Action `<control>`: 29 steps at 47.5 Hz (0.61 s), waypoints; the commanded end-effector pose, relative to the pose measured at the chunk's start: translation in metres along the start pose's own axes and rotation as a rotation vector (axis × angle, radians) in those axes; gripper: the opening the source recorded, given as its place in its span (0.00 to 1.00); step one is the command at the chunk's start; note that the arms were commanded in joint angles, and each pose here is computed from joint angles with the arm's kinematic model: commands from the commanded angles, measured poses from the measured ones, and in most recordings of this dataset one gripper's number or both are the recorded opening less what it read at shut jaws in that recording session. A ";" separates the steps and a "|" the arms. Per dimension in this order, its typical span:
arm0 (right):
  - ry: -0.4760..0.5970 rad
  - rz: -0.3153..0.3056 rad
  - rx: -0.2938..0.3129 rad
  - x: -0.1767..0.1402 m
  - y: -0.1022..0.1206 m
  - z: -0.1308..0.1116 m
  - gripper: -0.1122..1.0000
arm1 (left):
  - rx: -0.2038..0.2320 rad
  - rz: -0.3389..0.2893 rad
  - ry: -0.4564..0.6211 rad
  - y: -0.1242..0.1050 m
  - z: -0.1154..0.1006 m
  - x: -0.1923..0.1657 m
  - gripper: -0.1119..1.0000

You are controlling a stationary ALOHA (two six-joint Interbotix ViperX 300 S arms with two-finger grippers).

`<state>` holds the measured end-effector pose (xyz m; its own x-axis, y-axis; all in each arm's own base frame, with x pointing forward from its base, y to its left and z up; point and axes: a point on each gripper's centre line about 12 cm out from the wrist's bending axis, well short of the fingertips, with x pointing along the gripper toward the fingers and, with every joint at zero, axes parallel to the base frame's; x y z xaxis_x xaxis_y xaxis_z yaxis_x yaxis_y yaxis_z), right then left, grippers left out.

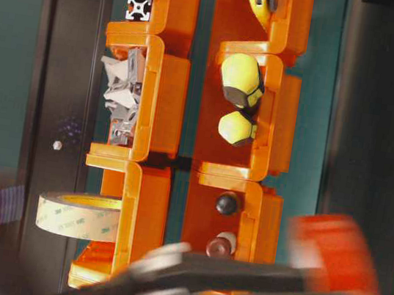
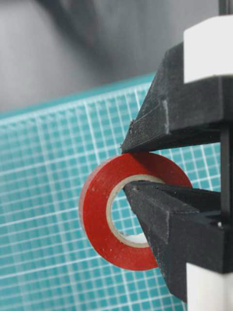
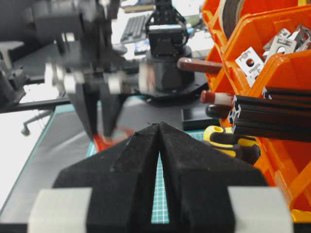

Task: Pick vinyl tape from container rack with left arm.
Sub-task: 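Lift the red tape roll out of the bin and carry it onto the mat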

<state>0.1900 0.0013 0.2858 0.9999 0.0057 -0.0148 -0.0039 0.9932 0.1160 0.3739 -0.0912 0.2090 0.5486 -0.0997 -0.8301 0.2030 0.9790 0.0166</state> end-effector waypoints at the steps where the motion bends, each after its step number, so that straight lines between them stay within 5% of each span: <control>1: -0.043 0.005 0.002 0.002 0.002 0.015 0.10 | -0.008 0.009 0.014 0.005 0.002 0.014 0.27; 29: -0.041 0.004 0.002 0.002 0.002 0.014 0.10 | -0.002 0.012 0.022 0.008 0.002 0.028 0.28</control>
<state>0.1899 0.0010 0.2852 0.9999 0.0042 -0.0163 -0.0022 0.9931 0.1175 0.3863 -0.0864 0.1704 0.4854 -0.0749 -0.8711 0.1968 0.9801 0.0254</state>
